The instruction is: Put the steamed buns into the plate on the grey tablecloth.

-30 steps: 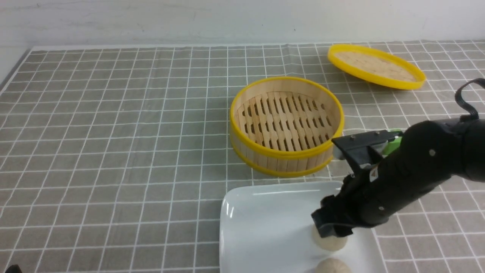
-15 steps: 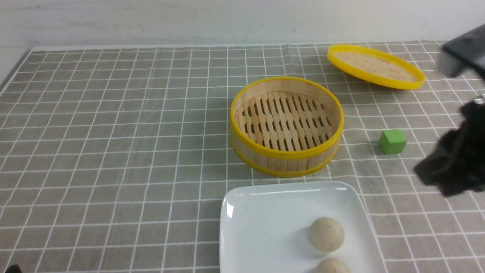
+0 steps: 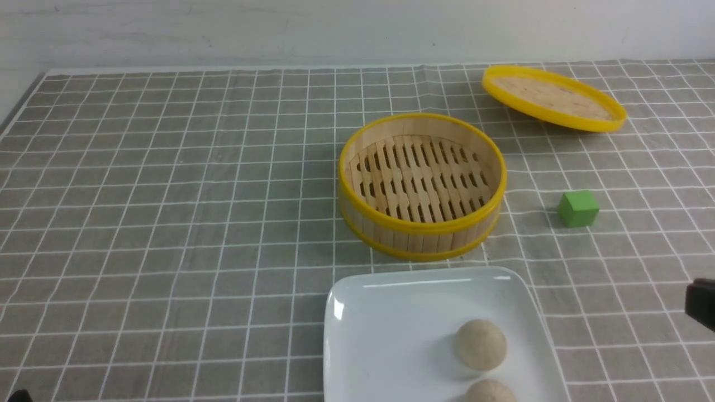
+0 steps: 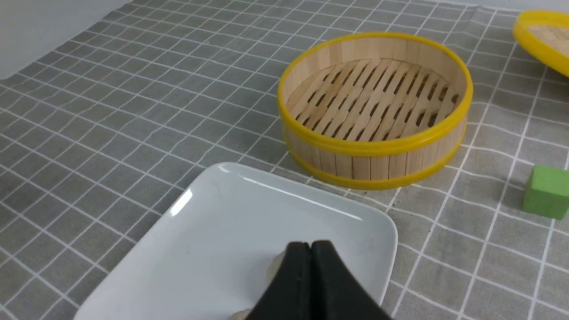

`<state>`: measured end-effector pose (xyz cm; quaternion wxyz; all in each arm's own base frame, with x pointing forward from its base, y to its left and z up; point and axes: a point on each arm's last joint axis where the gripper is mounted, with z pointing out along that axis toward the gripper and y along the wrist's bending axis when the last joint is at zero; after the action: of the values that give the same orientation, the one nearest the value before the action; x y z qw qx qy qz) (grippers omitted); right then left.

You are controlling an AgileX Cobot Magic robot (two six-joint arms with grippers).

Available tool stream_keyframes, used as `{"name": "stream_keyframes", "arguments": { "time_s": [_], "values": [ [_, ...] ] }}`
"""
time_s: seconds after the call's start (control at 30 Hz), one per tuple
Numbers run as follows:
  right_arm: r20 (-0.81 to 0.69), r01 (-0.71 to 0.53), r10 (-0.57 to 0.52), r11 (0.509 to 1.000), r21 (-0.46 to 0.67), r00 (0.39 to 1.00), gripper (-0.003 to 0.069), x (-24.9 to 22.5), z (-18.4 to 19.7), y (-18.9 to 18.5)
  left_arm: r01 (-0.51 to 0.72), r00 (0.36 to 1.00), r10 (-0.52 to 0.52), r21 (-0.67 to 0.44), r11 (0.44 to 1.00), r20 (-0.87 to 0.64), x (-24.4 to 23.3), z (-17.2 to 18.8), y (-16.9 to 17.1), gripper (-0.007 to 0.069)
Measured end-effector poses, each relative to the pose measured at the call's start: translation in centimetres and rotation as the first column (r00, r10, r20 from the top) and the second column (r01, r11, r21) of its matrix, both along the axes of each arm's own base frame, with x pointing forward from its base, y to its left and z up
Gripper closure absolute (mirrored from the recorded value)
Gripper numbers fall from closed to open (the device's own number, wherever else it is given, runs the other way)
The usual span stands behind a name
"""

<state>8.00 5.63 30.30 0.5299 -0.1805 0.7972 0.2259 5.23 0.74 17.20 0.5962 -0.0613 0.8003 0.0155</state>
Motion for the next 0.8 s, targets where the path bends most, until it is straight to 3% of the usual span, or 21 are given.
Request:
{"name": "stream_keyframes", "arguments": {
  "time_s": [0.6,0.8],
  "values": [
    [-0.005,0.002,-0.002,1.000,-0.006,1.000,0.0661,-0.1,-1.1,-0.1,0.000,1.000,0.000,0.000,1.000,0.000,0.0,0.0,0.0,0.0384],
    [0.143,0.145,-0.145,0.989,0.016,0.979,0.0657,-0.6,-3.5,-1.9,0.000,1.000,0.000,0.000,1.000,0.000,0.0,0.0,0.0,0.0384]
  ]
}}
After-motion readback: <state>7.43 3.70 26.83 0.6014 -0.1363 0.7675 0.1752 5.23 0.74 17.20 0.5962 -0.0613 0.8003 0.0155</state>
